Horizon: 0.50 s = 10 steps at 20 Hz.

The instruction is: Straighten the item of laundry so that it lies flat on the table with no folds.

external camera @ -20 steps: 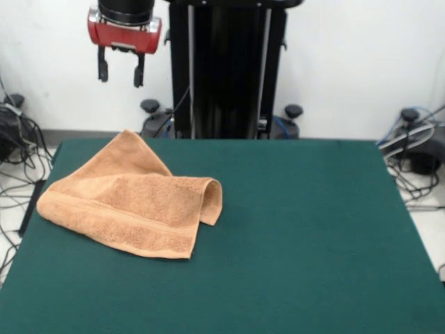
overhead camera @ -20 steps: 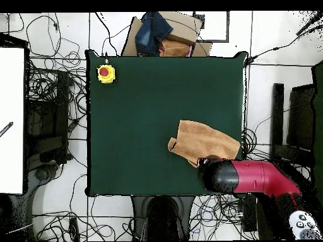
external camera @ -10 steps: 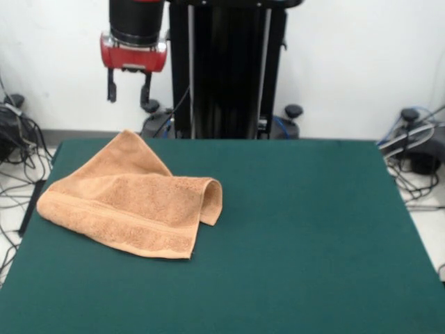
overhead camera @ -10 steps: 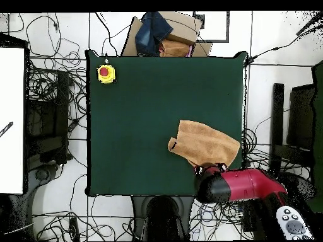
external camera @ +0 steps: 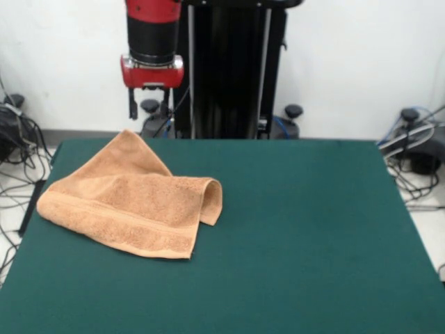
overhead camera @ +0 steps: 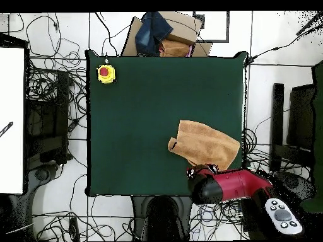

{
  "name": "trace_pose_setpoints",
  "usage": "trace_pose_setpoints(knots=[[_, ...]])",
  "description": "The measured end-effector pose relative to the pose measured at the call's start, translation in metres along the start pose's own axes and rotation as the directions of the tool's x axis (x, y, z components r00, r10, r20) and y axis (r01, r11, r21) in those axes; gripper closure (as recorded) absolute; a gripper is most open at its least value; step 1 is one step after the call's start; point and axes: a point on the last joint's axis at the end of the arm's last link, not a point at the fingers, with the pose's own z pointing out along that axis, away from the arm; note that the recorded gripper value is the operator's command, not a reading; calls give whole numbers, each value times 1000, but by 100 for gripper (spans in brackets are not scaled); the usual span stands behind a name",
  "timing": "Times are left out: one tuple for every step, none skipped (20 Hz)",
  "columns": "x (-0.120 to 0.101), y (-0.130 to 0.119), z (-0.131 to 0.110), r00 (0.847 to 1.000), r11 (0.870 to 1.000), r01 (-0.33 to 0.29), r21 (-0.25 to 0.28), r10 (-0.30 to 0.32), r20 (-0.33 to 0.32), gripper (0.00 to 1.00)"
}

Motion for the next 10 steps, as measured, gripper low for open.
trace_pose_setpoints(knots=[[2, 4, 3, 1000, 1000, 4, -5, -4, -8, 0], [5, 7, 5, 1000, 1000, 7, -10, -7, -16, 0], [6, 10, 7, 1000, 1000, 10, -12, -10, -22, 0], [7, 11, 8, 1000, 1000, 12, -14, -12, -24, 0], [9, 14, 10, 1000, 1000, 14, -18, -14, -27, 0], [11, 19, 14, 999, 1000, 17, -27, -18, -30, 0], [12, 20, 16, 999, 999, 17, -30, -18, -31, 0], [14, 22, 19, 999, 999, 17, -35, -18, -30, 0], [15, 23, 21, 999, 999, 17, -38, -18, -29, 0], [16, 24, 24, 999, 999, 17, -40, -18, -27, 0]])
